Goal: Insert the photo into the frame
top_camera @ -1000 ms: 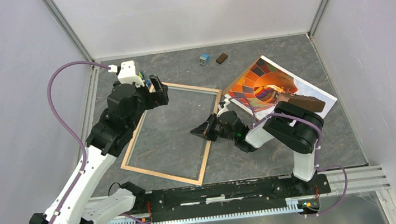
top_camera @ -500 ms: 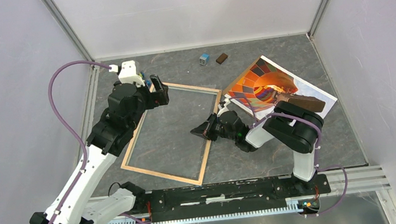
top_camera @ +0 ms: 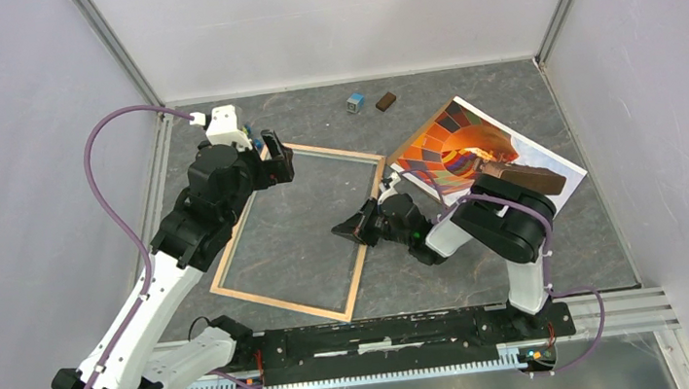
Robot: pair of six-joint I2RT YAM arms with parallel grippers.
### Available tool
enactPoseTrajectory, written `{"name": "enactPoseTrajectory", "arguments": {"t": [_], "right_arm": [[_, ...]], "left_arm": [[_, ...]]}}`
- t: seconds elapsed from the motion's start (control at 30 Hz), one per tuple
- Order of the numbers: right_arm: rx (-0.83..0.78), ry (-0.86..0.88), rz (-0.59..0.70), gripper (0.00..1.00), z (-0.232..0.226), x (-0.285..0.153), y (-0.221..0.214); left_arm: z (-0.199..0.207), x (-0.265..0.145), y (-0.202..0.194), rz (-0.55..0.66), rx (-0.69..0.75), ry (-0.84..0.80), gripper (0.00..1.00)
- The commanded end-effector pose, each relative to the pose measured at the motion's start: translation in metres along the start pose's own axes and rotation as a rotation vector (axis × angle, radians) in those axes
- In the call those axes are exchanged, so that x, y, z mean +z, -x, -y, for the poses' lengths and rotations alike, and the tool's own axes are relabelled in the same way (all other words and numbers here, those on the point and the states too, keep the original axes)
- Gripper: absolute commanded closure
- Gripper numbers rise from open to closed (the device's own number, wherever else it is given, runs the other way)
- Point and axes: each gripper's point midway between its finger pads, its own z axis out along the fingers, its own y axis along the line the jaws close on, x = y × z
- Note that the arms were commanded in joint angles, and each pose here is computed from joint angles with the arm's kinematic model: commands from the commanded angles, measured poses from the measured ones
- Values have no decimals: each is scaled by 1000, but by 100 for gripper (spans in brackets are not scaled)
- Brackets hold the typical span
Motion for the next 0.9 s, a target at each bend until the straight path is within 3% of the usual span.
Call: {"name": "enactPoseTrajectory", "arguments": {"t": [0.0, 0.1, 0.3, 0.47, 0.87], "right_arm": [[1, 54, -16, 98, -9, 1, -1], [-2, 54, -26, 93, -8, 3, -3], [-14, 53, -32, 93, -7, 4, -3], [-19, 51, -50, 100, -6, 4, -5], [-28, 44, -78, 100, -3, 6, -6]], "left_arm": [[4, 2, 9, 36, 23, -19, 0], [4, 2, 9, 35, 23, -19, 0], [5, 3, 8, 33, 23, -21, 0], [5, 2, 8, 33, 22, -23, 0], [6, 3, 7, 30, 21, -25, 0]]}}
